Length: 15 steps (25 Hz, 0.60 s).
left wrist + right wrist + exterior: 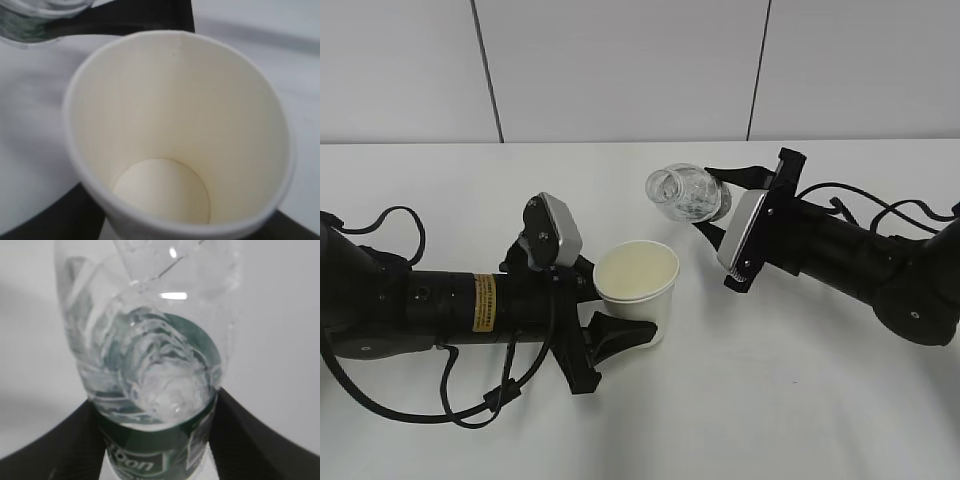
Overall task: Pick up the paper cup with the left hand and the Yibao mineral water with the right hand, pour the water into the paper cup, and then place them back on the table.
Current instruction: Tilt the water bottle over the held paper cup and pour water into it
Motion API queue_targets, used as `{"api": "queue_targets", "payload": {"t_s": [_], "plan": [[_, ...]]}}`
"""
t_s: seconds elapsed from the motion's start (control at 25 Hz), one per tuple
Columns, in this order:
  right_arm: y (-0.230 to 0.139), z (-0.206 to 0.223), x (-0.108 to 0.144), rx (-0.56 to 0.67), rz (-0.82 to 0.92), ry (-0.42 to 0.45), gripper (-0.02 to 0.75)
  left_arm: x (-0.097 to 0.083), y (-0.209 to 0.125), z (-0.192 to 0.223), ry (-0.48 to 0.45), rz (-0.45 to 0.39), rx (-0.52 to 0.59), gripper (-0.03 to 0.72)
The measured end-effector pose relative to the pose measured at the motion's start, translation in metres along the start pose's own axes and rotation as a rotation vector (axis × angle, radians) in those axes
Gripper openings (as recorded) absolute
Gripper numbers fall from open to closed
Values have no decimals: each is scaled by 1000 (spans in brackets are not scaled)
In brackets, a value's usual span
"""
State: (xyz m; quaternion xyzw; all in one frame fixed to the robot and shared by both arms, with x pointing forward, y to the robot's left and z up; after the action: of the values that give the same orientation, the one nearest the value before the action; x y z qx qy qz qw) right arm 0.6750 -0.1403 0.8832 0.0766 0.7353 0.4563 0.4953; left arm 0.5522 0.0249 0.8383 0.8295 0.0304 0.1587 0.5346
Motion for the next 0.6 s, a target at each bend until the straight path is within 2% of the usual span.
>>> {"api": "queue_targets", "payload": {"t_s": [0.6], "plan": [[3, 4, -6, -11, -192, -14, 425, 0, -5, 0, -1, 0, 26, 444]]}}
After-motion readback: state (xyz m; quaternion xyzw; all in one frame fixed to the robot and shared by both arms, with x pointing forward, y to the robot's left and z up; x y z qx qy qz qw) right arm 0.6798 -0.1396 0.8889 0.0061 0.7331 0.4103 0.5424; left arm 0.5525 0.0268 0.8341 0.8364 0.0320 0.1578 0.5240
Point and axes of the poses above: a point on each arm's last joint axis where the gripper is mounted, z pointing out along that axis toward the gripper, x along the wrist's bending axis when the last joint is at zero, y = z × x, the point moved 9 cm from there along z, pointing out along that axis toward the gripper, and after that the axes turned 14 degrees about z, right-handed, at the moved point
